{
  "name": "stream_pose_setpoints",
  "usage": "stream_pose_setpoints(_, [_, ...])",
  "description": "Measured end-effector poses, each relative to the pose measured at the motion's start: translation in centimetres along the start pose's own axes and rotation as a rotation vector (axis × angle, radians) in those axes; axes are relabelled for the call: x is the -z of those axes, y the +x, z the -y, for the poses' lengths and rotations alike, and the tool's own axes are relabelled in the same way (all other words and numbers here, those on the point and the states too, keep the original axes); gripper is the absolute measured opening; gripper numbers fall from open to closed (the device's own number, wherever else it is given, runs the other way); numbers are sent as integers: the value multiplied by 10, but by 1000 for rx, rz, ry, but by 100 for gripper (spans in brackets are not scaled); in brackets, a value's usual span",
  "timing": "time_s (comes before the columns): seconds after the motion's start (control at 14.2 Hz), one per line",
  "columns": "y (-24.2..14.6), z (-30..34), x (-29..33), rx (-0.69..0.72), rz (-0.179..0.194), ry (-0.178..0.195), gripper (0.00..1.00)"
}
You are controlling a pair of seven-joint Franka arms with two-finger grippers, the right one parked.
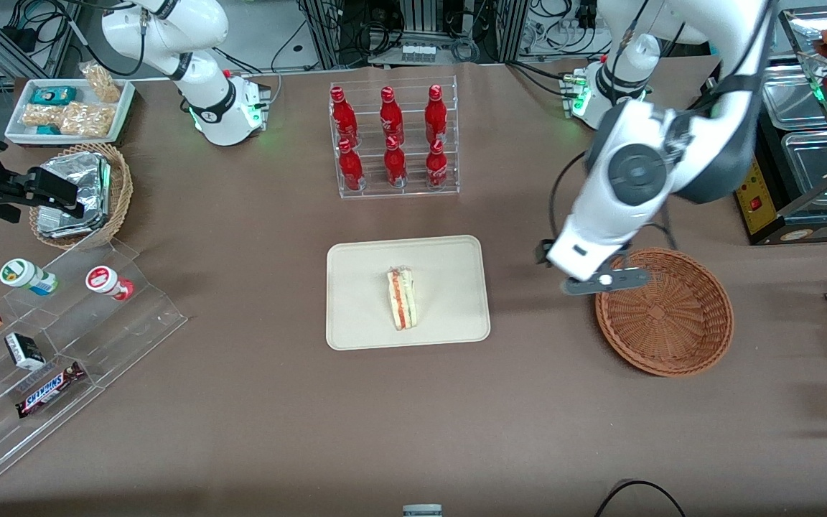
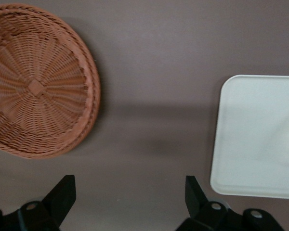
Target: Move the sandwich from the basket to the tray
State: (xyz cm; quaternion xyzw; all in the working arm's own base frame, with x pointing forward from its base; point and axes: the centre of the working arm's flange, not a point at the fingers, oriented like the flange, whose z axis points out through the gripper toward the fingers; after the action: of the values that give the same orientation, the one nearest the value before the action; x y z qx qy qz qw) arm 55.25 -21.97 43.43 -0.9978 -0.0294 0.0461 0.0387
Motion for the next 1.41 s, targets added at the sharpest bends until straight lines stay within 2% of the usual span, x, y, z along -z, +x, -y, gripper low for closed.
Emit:
stream_pose_setpoints(0.14, [-2,31,15,-50,16,0,100])
stream_pose_setpoints(0.56, [-7,122,60,-120,31,-18,100])
stream_pose_setpoints(0.98, [-10,156,89,-166,40,-24,100])
stream_pose_setpoints(1.41, [-1,201,136,-102,-40,-39,100])
